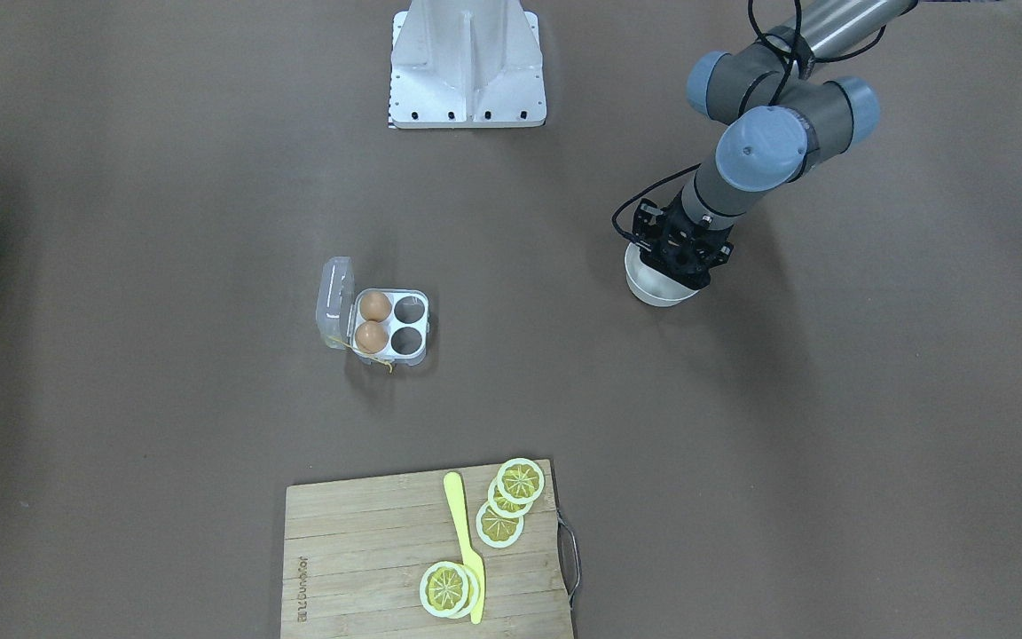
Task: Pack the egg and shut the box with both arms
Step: 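Close the left gripper on the brown egg and lift it from the bowl, then carry the held egg with the left gripper over the egg box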
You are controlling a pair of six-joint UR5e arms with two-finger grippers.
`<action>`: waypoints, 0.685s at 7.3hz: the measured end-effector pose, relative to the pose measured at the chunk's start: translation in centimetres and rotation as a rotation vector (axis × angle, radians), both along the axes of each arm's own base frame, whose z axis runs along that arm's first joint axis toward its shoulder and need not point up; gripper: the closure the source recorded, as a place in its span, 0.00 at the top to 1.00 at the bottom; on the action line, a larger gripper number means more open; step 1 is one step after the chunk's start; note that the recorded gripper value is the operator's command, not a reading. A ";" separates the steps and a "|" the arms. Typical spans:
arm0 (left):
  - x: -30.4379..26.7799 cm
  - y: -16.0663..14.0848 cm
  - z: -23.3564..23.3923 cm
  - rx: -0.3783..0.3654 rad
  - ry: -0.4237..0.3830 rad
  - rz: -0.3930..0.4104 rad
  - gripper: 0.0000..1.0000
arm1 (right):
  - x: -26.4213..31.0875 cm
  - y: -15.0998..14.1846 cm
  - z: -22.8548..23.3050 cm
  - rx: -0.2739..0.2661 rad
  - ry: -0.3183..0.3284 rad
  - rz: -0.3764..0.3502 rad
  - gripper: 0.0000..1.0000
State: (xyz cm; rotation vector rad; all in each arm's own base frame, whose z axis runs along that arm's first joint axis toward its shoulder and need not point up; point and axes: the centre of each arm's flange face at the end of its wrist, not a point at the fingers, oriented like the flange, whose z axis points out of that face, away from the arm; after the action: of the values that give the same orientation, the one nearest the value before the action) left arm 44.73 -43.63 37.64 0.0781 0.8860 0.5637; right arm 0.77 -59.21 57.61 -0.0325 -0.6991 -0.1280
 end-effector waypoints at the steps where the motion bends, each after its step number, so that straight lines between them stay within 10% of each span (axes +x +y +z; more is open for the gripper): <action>1: -0.2 -0.2 -0.4 0.006 0.007 -0.002 0.42 | 0.0 0.0 0.0 0.000 0.000 0.000 1.00; 5: -4.0 -3.6 -2.8 0.020 0.058 -0.063 0.42 | 0.0 0.0 0.0 -0.003 0.000 0.000 1.00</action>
State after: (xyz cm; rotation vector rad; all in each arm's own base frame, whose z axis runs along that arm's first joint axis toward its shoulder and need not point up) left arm 40.68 -47.21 34.83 0.1413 0.9311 0.5134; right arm 0.77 -59.19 57.64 -0.0350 -0.6990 -0.1271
